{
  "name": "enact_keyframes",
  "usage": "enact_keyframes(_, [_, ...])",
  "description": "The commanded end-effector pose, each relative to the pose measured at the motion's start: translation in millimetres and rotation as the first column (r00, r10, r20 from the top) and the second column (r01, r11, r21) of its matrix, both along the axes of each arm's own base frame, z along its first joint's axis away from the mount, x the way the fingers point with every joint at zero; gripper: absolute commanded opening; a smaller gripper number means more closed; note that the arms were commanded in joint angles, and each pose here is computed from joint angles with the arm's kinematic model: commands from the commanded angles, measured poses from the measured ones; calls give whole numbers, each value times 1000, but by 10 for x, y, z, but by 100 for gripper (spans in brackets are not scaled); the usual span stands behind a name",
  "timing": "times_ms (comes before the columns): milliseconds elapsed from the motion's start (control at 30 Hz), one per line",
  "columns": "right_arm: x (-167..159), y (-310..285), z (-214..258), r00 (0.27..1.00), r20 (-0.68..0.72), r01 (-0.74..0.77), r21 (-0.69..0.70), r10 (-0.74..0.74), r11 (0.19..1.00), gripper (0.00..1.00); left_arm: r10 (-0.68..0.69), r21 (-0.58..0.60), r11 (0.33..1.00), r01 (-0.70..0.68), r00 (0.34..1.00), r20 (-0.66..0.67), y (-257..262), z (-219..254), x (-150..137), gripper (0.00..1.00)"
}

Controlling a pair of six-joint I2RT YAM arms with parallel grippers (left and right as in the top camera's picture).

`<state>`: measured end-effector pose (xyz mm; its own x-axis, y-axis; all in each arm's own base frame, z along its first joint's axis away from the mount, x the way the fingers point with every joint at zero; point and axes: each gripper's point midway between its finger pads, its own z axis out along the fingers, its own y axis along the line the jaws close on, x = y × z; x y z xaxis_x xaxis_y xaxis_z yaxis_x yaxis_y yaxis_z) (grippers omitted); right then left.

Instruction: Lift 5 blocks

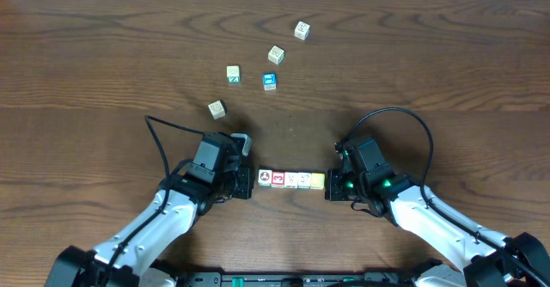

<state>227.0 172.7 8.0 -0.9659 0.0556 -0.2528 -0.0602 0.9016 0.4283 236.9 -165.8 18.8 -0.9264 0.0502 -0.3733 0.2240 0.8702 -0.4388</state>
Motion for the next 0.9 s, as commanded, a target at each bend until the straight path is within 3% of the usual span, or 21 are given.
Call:
enact_keyframes(0, [-2,9,-8,1000,0,6,-4,-6,1000,1,-19,13,1000,19,1000,-24,-3,-99,-35,7])
enact_keyframes(867, [22,-28,-18,1000,10,21,-24,-21,999,1,-4,-73,997,0,998,-55,-149,-124,13,7])
